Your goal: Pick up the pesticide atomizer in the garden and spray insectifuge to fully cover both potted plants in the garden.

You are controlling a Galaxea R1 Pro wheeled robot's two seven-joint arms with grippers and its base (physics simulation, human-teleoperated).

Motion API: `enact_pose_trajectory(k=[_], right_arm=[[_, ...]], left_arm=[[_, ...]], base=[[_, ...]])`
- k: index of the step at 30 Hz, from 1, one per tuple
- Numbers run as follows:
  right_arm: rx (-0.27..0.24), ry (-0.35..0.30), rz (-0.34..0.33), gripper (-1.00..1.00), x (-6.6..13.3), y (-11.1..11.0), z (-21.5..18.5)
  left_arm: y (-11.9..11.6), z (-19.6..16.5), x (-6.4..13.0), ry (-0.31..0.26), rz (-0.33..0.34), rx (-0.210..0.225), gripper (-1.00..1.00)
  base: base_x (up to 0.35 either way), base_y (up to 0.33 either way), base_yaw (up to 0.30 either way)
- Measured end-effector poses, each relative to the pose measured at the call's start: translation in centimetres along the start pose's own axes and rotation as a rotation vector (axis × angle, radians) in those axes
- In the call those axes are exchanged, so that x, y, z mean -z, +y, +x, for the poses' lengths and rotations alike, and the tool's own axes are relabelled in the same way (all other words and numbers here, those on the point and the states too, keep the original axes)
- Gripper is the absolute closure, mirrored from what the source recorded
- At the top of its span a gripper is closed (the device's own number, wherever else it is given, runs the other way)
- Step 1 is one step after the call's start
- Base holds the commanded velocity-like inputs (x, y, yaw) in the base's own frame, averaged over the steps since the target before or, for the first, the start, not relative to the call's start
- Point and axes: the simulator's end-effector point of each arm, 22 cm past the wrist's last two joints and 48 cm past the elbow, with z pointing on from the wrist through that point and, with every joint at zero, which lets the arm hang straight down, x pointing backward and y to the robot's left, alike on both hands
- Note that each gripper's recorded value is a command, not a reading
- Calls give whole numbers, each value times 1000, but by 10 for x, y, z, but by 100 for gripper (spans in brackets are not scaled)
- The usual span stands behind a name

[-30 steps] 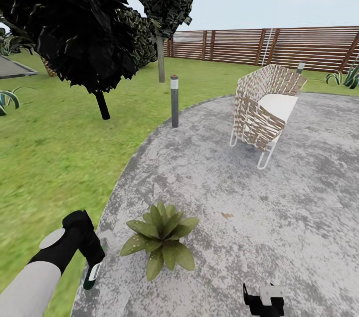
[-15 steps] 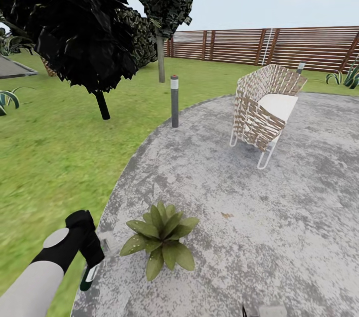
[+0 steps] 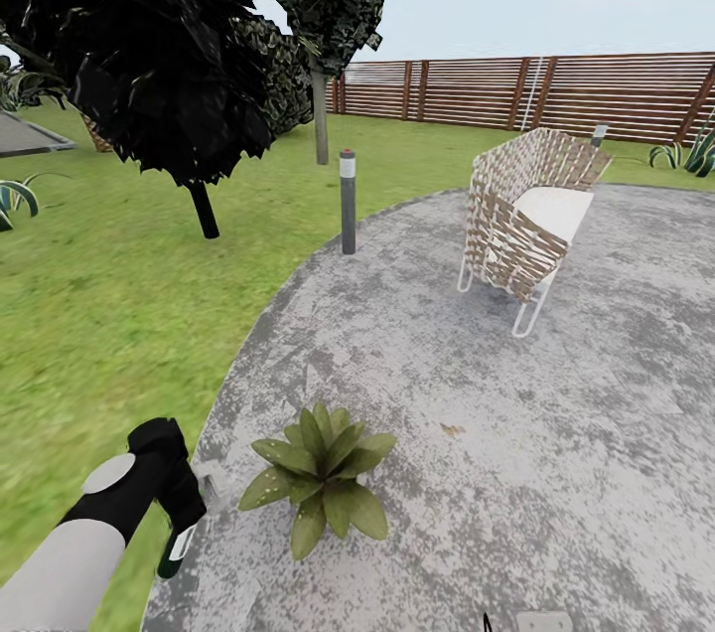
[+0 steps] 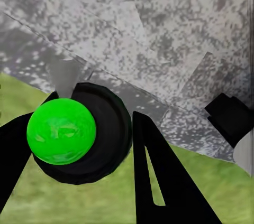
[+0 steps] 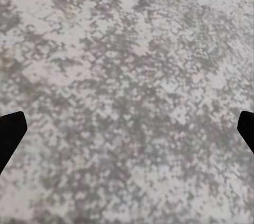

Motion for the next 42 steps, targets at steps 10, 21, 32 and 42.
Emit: enact_pose_trajectory(k=[10,21,32,42], right_arm=[[0,0,0,-100,0,0,0],[0,0,0,-100,0,0,0],[0,0,0,-100,0,0,0],[0,0,1,-100,0,0,0]], left_arm=[[17,-15,21,-39,-41,-1,100],[16,-66,75,-130,21,-15,100],[32,-33,66,-21,-33,-11,100],[15,11,23,57,-14,5,100]], base=[[0,0,0],[0,0,0],[0,0,0],[0,0,0]])
